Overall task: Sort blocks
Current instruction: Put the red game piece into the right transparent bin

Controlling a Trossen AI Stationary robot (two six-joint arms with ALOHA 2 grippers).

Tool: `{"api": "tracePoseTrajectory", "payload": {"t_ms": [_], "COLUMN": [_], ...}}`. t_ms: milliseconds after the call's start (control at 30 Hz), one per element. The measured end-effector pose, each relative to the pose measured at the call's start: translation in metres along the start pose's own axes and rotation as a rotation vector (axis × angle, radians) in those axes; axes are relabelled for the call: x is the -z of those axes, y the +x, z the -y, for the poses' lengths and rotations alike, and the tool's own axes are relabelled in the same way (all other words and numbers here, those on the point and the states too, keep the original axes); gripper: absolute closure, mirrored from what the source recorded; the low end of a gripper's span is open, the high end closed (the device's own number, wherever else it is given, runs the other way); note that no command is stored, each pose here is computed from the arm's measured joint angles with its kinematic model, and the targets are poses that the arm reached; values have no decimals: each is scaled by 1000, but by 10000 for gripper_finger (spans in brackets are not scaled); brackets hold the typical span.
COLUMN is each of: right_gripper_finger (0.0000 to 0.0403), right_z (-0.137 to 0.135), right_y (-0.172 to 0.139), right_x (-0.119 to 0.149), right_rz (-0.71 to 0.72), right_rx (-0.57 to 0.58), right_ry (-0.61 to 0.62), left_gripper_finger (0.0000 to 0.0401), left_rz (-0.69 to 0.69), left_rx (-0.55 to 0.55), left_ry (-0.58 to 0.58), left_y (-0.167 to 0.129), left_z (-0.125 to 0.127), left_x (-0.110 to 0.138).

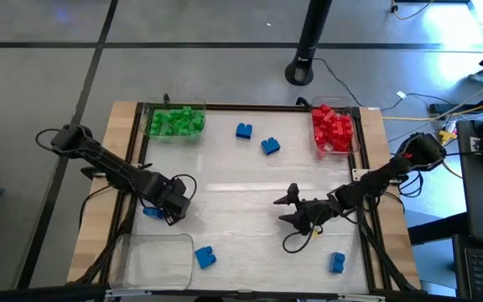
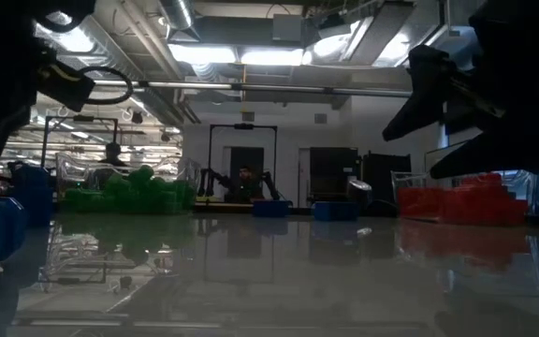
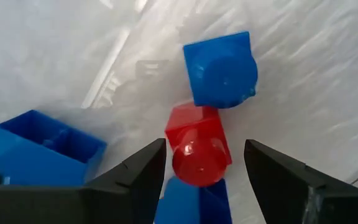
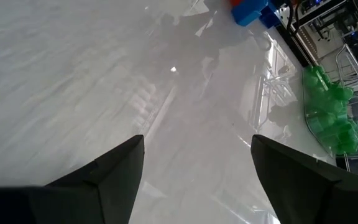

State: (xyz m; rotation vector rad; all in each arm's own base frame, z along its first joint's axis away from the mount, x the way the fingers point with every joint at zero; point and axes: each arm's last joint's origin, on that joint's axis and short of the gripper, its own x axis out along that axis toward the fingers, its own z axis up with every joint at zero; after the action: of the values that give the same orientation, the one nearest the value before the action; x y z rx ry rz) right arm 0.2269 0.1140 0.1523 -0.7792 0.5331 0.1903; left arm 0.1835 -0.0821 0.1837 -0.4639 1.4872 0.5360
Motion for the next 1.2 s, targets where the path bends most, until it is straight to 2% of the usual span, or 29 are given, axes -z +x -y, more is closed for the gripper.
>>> {"api": "tracePoseTrajectory", "payload": {"t_ms": [133, 400, 667, 833, 1033, 1200], "right_gripper_finger": [107, 107, 107, 107, 107, 107], "right_z": [0, 0, 0, -1, 0, 4], "right_y": [0, 0, 0, 0, 0, 0], "right_x": [0, 0, 0, -1, -1, -8], "right_rz": [0, 0, 1, 20, 22, 87], "right_rx": [0, -2, -9, -45, -20, 27], "right_ry": [0, -1, 15, 44, 50, 39], "left_gripper_finger": [216, 300, 300, 300, 300, 299], "left_rz": [-40, -48, -43, 5, 138, 424], "left_rx": [12, 23, 33, 116, 216, 249], "left_ry": [-1, 4, 31, 54, 103, 194], "left_y": [4, 4, 1, -22, -61, -93], "left_z": [-1, -1, 0, 9, 18, 23], "left_x": [2, 2, 2, -4, -11, -20]}}
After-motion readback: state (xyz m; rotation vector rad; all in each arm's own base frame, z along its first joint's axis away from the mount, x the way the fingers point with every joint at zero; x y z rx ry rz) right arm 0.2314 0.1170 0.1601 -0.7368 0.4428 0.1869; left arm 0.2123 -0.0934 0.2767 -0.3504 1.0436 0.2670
